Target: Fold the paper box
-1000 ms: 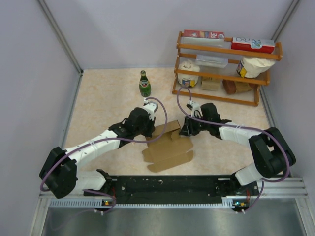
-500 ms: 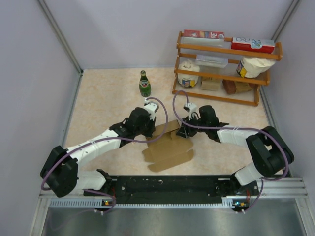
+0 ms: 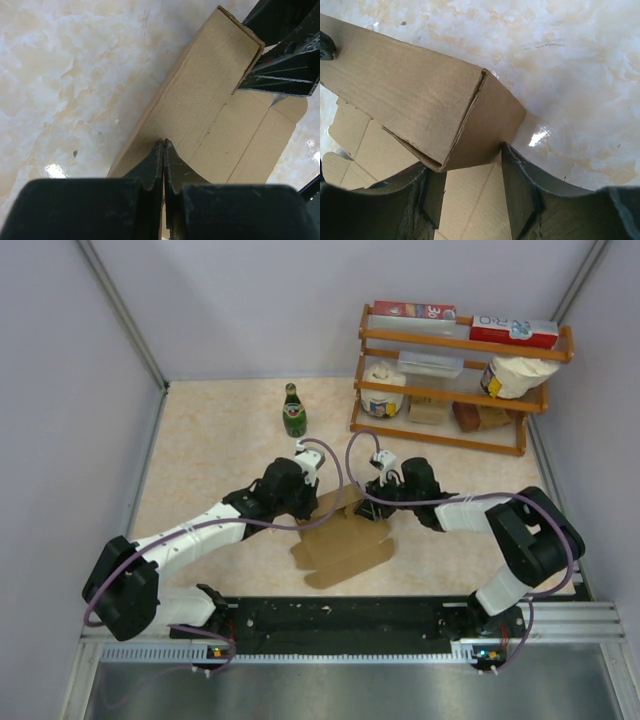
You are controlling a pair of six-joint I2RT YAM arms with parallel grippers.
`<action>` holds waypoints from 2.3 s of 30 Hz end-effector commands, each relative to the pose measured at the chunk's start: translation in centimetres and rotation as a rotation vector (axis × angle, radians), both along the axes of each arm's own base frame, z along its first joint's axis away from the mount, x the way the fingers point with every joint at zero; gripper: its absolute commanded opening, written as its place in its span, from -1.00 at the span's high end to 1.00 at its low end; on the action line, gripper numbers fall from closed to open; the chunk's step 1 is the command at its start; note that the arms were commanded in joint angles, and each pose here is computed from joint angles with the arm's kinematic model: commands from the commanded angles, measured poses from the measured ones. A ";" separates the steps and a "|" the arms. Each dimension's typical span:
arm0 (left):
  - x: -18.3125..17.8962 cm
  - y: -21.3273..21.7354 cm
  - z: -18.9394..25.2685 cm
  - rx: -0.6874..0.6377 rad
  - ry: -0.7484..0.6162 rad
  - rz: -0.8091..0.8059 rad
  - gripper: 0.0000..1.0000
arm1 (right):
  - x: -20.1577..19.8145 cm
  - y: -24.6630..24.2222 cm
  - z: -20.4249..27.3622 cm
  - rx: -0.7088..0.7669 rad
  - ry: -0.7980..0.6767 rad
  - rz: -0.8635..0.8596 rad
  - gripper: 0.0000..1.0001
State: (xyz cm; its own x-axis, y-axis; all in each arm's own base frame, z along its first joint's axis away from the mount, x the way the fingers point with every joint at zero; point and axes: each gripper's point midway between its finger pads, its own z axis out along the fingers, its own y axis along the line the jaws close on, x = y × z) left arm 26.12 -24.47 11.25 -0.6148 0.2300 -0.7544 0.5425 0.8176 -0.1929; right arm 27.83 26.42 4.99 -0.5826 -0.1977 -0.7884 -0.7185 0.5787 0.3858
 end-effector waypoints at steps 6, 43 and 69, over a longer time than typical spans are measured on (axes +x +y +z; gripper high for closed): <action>0.7 -1.4 2.1 -0.035 -0.029 -0.049 0.98 | 0.5 1.6 0.9 0.064 -0.121 0.060 0.07; 3.2 -1.7 3.6 -0.019 -0.053 -0.067 0.98 | 3.0 3.7 1.2 0.137 -0.211 0.086 -0.18; 4.4 -2.4 1.5 0.003 0.017 -0.134 1.00 | 5.3 5.2 1.7 0.253 -0.284 0.002 0.25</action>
